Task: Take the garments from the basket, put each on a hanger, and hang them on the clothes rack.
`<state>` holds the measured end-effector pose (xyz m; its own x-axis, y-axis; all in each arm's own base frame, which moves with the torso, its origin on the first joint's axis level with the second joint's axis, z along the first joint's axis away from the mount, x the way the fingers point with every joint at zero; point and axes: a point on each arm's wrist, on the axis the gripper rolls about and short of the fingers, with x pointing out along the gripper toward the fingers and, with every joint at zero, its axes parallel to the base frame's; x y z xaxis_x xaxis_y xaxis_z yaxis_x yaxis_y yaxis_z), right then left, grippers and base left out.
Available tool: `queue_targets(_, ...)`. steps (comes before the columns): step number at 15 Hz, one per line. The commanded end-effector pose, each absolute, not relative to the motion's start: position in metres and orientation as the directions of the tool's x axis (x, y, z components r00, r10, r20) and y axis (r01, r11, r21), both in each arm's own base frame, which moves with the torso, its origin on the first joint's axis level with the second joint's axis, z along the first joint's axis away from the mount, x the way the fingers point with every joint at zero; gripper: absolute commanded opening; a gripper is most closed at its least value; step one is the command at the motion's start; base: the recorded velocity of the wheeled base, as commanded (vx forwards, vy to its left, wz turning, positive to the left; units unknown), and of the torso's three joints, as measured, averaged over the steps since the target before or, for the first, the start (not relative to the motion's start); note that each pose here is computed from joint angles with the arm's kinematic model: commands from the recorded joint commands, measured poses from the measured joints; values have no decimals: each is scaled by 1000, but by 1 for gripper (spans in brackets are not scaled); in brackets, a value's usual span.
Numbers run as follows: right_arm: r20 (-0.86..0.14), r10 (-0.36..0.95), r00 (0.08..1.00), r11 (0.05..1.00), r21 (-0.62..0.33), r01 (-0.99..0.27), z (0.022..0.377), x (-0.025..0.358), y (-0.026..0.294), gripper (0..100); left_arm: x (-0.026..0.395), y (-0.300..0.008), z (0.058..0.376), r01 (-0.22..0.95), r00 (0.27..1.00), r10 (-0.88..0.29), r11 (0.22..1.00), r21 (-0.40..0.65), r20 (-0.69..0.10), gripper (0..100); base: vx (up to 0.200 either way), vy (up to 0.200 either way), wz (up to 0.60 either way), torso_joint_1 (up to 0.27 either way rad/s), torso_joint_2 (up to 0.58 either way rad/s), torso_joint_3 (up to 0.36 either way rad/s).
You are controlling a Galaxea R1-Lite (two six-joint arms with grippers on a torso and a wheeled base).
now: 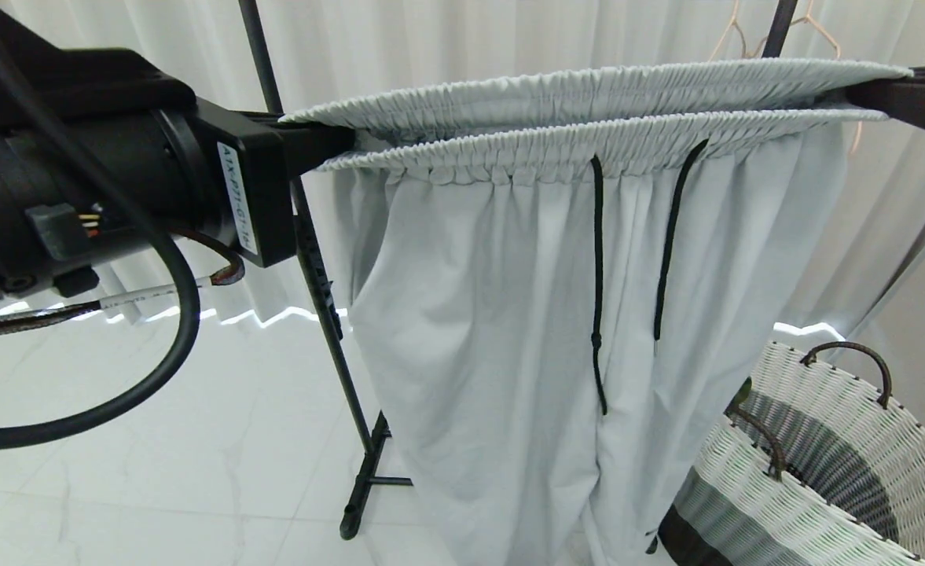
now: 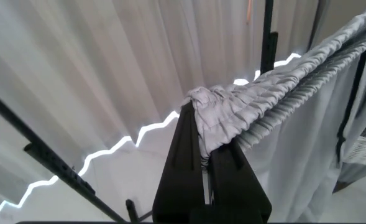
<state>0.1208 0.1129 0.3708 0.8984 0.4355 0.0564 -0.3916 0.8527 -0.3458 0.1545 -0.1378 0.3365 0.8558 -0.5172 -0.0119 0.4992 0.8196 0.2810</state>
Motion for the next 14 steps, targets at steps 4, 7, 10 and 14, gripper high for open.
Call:
queue_targets(4,59,430,901,855,-346,-386,371,118,110,0,157,-141,334,503,854,-519,816,286,-23,0,0,0,0,0,0,0)
queue_targets(7,50,422,905,856,-349,-380,370,107,98,0,162,-148,334,491,859,-511,805,332,-31,0,0,0,0,0,0,0)
queue_targets(10,-66,471,880,800,-387,-458,362,73,70,0,175,-168,340,419,900,-436,847,326,-25,0,0,0,0,0,0,0)
queue_targets(14,-203,660,723,608,-421,-673,344,43,67,0,188,-188,342,435,892,-451,838,329,-32,0,0,0,0,0,0,0)
